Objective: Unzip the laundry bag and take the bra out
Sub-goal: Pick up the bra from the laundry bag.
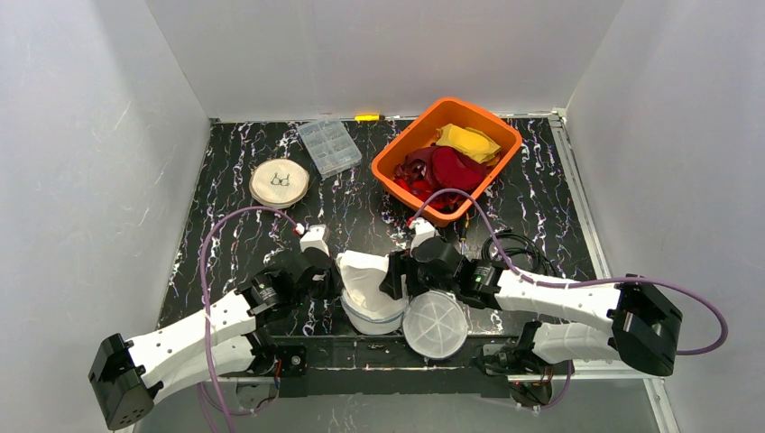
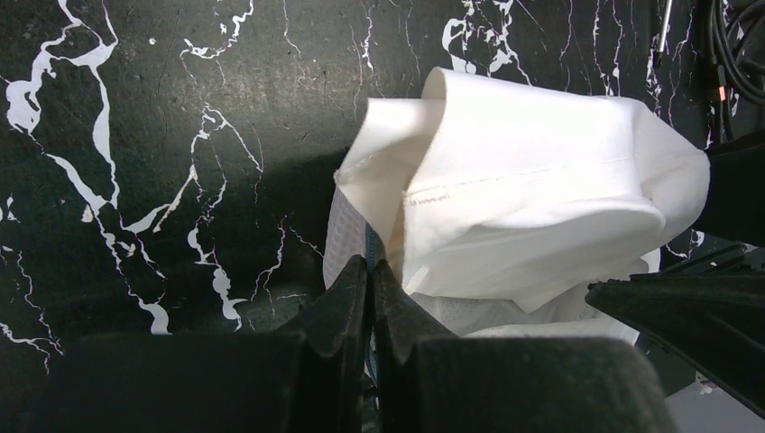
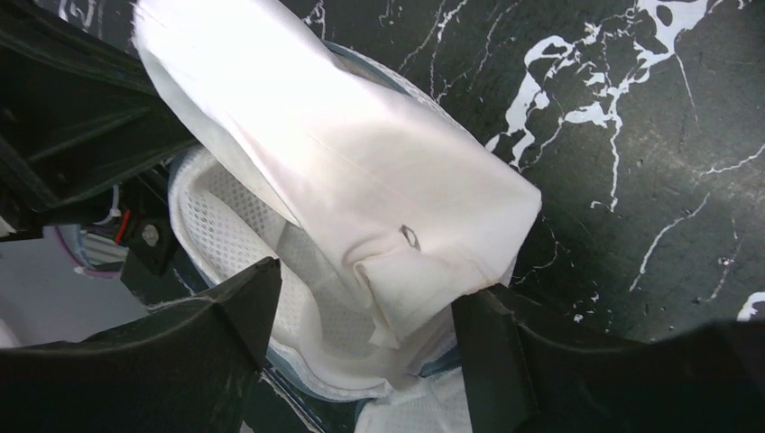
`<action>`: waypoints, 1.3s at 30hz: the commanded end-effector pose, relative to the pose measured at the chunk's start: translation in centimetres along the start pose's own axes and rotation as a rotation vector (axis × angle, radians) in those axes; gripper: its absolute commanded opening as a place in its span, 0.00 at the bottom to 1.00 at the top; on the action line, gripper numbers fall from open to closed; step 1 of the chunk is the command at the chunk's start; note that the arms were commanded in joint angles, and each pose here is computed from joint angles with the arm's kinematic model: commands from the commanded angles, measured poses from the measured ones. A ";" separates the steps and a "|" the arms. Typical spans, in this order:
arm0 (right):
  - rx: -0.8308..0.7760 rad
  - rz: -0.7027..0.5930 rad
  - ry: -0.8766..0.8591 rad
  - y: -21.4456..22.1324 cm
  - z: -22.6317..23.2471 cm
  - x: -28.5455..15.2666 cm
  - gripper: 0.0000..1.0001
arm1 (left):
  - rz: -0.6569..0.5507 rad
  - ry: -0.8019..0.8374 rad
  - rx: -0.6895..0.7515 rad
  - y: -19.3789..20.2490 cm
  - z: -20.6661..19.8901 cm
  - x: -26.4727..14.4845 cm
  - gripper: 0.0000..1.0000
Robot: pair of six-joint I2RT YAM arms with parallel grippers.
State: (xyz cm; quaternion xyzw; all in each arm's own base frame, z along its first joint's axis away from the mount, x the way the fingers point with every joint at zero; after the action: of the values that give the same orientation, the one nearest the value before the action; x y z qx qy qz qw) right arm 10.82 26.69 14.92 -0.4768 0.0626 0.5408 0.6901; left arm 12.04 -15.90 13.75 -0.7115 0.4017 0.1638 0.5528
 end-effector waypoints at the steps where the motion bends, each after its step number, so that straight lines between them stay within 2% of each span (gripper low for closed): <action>1: -0.012 -0.117 -0.095 -2.5 2.3 -0.1 0.69 | -0.001 0.002 -0.005 0.2 0.2 0.1 0.00; 4: -0.007 -0.141 -0.122 -2.7 2.5 -0.2 0.61 | 0.001 0.006 -0.004 0.2 0.1 0.1 0.00; 9: 0.016 -0.144 -0.158 -2.5 2.8 0.0 0.63 | 0.002 0.009 -0.009 0.3 0.1 0.2 0.00; 15: 0.024 -0.103 -0.178 -2.0 3.1 0.7 0.56 | 0.001 0.014 -0.011 0.1 0.0 0.2 0.00; 20: 0.006 -0.051 -0.162 -1.2 2.7 1.3 0.60 | 0.001 0.015 -0.011 0.2 0.0 0.1 0.00; 23: -0.001 -0.032 -0.147 -0.8 2.3 1.6 0.58 | 0.002 0.013 -0.011 0.2 0.0 0.1 0.00; 26: -0.003 -0.028 -0.140 -0.7 2.1 1.7 0.49 | -0.001 0.016 -0.013 0.1 0.0 0.1 0.00; 35: -0.013 -0.062 -0.163 -1.5 2.7 0.7 0.01 | 0.004 0.006 -0.013 0.2 0.2 -0.1 0.00; 39: -0.059 -0.083 -0.160 -2.1 2.8 -0.5 0.01 | -0.007 -0.001 -0.016 0.1 0.4 -0.5 0.00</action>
State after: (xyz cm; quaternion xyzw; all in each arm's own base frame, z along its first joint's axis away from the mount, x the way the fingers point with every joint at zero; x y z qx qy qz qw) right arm 11.08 28.60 15.35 -0.4500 0.0186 0.5581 0.6969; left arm 11.94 -15.96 13.57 -0.7143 0.4048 0.1614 0.5476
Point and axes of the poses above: each gripper's point midway between its finger pads, its own x axis out along the fingers, its own z axis along the line the jaws close on, y = z × x, the point moved 7 cm from there along -x, back along the fingers, and after that the axes turned 5 degrees about x, right-handed, at the moved point
